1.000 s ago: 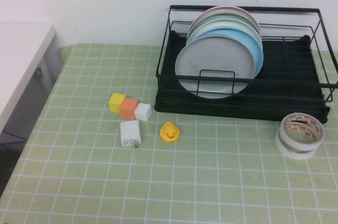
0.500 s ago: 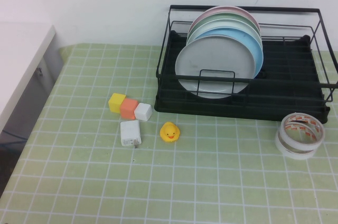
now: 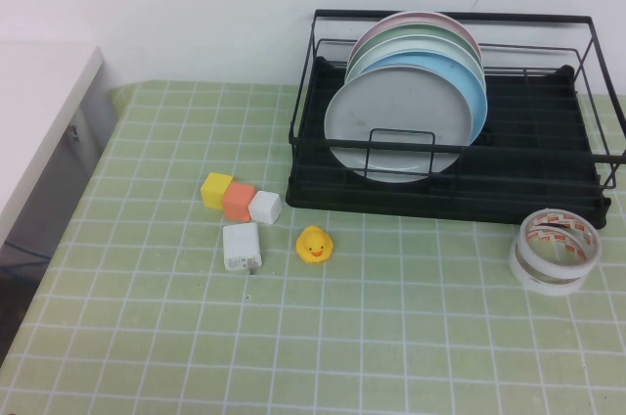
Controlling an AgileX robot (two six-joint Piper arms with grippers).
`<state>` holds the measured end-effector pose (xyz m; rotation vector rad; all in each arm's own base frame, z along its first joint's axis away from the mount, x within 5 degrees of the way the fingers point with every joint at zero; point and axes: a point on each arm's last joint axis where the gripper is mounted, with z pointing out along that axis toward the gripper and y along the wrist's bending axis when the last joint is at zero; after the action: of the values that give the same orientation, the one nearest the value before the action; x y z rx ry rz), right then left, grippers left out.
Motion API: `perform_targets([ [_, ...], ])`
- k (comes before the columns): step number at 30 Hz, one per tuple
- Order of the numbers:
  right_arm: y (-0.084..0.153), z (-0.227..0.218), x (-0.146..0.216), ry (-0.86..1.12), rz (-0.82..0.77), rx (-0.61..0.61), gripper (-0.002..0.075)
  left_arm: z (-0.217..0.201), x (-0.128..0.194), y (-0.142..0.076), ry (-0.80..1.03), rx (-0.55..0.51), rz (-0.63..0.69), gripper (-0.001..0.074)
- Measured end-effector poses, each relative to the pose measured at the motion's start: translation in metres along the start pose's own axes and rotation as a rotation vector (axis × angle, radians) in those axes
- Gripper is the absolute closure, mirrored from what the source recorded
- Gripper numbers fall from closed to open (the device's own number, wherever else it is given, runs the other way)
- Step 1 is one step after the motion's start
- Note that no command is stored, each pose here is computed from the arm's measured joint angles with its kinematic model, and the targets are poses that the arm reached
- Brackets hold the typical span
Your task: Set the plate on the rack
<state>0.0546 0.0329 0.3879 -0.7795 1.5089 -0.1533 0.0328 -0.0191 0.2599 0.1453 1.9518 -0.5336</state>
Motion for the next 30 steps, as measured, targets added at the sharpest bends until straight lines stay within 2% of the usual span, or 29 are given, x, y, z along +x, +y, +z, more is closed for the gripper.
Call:
perform_targets([
  [4, 0.018, -0.006, 0.032, -0.031, 0.063, 0.099, 0.0726, 0.000, 0.000, 0.000, 0.000, 0.000, 0.000, 0.0737],
  [9, 0.045, -0.003, 0.092, 0.028, 0.187, 0.221, 0.0726, 0.000, 0.000, 0.000, 0.000, 0.000, 0.000, 0.0737],
  [13, 0.066, 0.001, 0.149, 0.153, 0.411, 0.329, 0.0726, 0.000, 0.000, 0.000, 0.000, 0.000, 0.000, 0.0737],
  [16, 0.077, 0.006, 0.175, 0.214, 0.578, 0.370, 0.0726, 0.000, 0.000, 0.000, 0.000, 0.000, 0.000, 0.0737],
  [20, 0.083, 0.010, 0.189, 0.242, 0.658, 0.383, 0.0726, 0.000, 0.000, 0.000, 0.002, 0.000, 0.000, 0.0737],
  [30, 0.085, 0.010, 0.200, 0.283, 0.654, 0.447, 0.0727, 0.000, 0.000, 0.000, 0.002, 0.000, 0.000, 0.0737],
])
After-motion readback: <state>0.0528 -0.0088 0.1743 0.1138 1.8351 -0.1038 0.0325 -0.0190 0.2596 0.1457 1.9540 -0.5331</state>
